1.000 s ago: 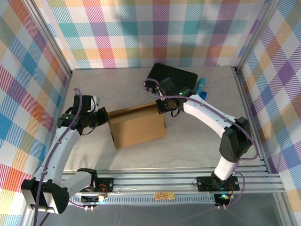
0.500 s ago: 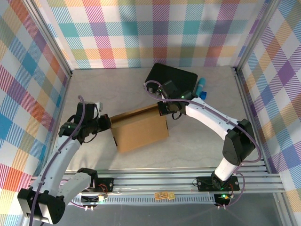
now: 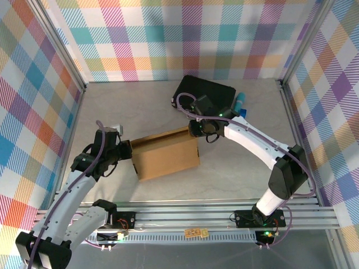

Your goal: Fold the paper box

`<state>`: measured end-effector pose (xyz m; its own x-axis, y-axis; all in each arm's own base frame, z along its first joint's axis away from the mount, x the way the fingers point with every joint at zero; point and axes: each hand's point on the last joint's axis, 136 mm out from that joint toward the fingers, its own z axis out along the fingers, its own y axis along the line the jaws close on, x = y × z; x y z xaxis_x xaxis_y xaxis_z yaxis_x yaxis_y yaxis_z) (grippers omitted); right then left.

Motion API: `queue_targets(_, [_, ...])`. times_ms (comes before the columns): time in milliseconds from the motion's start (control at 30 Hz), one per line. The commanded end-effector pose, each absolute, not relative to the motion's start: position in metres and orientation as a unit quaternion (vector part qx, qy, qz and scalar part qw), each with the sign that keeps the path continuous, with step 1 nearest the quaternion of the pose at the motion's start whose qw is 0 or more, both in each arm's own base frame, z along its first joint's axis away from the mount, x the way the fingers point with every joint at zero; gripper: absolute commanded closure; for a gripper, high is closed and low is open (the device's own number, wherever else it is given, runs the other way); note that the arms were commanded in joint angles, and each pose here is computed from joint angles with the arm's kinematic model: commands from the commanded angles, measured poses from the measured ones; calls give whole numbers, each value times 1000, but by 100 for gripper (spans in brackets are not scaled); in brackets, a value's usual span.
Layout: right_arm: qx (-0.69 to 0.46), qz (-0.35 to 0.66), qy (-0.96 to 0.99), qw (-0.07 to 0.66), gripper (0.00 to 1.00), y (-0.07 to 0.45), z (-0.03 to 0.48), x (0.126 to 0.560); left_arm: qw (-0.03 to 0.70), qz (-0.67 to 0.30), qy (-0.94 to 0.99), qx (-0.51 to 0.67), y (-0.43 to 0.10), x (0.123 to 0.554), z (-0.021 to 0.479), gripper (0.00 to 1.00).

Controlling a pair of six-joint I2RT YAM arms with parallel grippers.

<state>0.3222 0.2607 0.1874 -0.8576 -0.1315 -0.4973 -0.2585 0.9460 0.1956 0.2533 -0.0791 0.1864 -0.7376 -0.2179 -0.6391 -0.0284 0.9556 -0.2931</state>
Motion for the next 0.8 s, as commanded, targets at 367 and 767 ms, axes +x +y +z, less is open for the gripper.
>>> queue_targets(367, [128, 229, 940, 217, 41, 246, 245, 292, 382, -76, 919, -57, -77, 253, 186, 100])
queue_targets(767, [409, 409, 815, 33, 15, 274, 234, 277, 388, -55, 918, -59, -76, 246, 180, 100])
